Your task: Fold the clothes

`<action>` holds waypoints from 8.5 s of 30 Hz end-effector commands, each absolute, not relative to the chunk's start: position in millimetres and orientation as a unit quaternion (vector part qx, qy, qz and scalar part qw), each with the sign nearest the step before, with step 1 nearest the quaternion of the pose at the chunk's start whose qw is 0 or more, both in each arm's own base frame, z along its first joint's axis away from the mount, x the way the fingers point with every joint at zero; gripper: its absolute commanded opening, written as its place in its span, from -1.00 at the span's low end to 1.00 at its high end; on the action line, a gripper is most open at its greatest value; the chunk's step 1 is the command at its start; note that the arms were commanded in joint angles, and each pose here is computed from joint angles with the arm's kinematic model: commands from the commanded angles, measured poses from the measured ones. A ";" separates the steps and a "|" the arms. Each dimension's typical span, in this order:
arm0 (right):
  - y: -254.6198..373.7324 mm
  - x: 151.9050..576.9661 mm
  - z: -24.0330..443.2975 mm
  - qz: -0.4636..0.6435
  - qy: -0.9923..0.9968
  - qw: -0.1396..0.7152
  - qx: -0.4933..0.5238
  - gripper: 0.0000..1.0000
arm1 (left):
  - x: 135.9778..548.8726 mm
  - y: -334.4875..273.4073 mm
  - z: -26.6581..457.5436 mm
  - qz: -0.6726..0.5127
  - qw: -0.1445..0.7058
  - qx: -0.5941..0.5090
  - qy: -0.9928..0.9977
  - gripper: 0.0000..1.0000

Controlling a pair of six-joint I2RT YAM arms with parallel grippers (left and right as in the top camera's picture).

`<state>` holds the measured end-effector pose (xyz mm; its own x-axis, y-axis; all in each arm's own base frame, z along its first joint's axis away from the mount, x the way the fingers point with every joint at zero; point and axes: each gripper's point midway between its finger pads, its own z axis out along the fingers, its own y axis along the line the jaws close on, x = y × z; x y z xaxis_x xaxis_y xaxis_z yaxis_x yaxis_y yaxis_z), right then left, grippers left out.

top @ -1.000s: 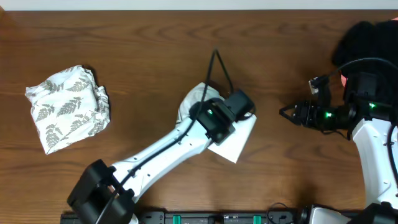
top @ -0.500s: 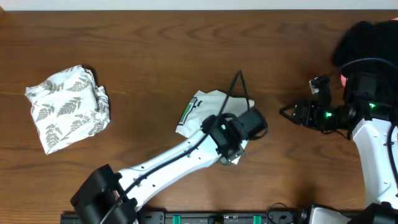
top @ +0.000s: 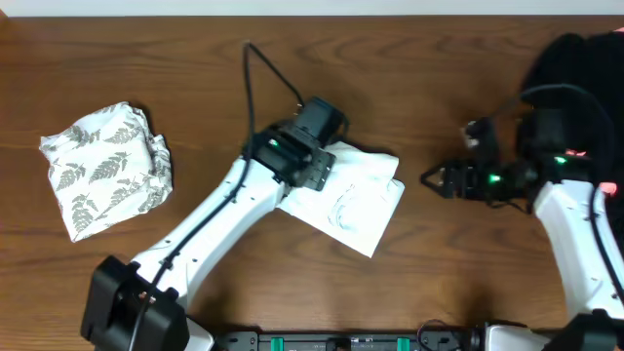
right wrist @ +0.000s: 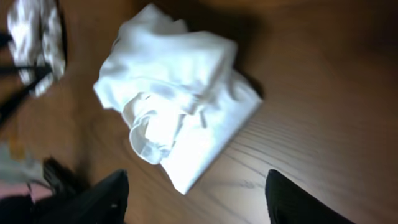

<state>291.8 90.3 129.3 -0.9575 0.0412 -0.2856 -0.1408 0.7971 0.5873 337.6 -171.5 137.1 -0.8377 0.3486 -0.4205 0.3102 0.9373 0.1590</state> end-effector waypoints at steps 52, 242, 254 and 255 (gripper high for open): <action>217.1 253.8 20.1 0.275 0.958 -0.016 -0.076 -0.57 | 361.0 -134.8 75.9 -0.003 0.133 0.059 0.989 0.75; 143.2 199.5 16.3 0.114 0.991 -0.058 0.035 -0.80 | 305.9 -210.6 -24.7 -0.103 -0.012 0.131 0.986 -0.80; 161.4 224.6 71.8 0.212 0.976 0.039 -0.014 -0.04 | 305.4 -210.3 -24.7 -0.103 -0.014 0.131 0.986 -0.80; 169.2 224.6 75.6 0.235 0.971 0.041 -0.033 -0.13 | 305.3 -210.4 -24.7 -0.103 -0.014 0.131 0.986 -0.80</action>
